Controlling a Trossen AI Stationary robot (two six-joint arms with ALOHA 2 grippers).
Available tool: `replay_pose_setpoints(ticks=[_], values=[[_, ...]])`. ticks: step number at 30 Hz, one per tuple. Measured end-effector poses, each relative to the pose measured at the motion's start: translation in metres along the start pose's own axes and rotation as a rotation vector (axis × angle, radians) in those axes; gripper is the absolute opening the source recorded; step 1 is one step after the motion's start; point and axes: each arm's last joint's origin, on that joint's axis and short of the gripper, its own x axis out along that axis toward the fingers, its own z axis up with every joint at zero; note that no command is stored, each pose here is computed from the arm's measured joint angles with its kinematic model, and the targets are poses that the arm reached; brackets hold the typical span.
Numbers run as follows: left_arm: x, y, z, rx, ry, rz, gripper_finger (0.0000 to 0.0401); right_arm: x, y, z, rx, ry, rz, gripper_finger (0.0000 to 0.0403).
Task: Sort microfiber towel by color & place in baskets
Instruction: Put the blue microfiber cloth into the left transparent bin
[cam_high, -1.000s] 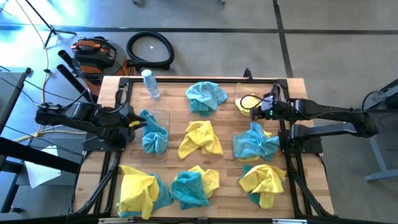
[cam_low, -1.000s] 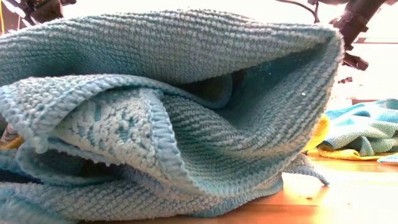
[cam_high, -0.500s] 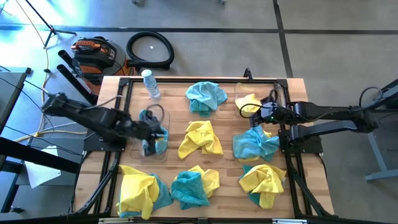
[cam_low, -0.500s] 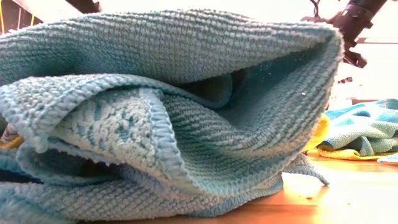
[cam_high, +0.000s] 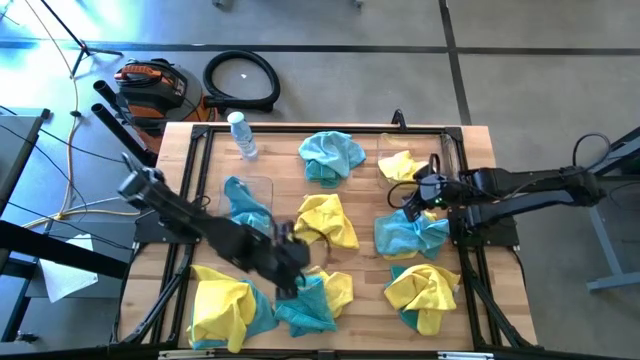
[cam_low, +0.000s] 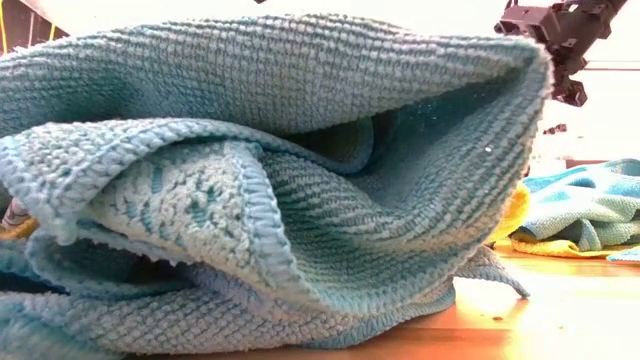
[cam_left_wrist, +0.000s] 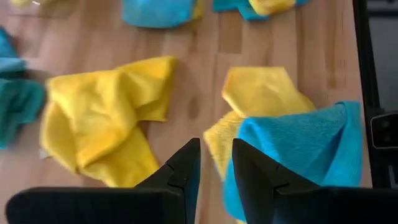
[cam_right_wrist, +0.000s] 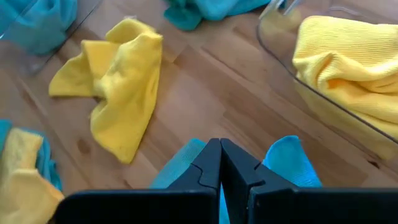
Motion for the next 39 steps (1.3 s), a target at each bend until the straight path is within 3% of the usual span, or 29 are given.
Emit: replay_pose_setpoints(ticks=[6, 13, 22, 30, 39], values=[[0.03, -0.036, 0.007, 0.046, 0.074, -0.057, 0.0083, -0.002, 0.004, -0.004, -0.042, 0.012, 0.022, 0.0], [0.052, -0.063, -0.004, 0.037, 0.163, -0.12, 0.0083, -0.003, 0.008, -0.009, -0.088, 0.024, 0.046, 0.0], [0.075, -0.067, -0.019, -0.023, 0.257, -0.029, 0.0083, -0.004, 0.009, -0.01, -0.093, 0.027, 0.052, 0.0], [0.072, -0.064, -0.02, -0.094, 0.259, 0.018, 0.0083, -0.004, 0.009, -0.01, -0.096, 0.027, 0.052, 0.0], [0.072, -0.062, -0.021, -0.117, 0.269, -0.004, 0.0083, -0.004, 0.009, -0.01, -0.096, 0.026, 0.051, 0.0]])
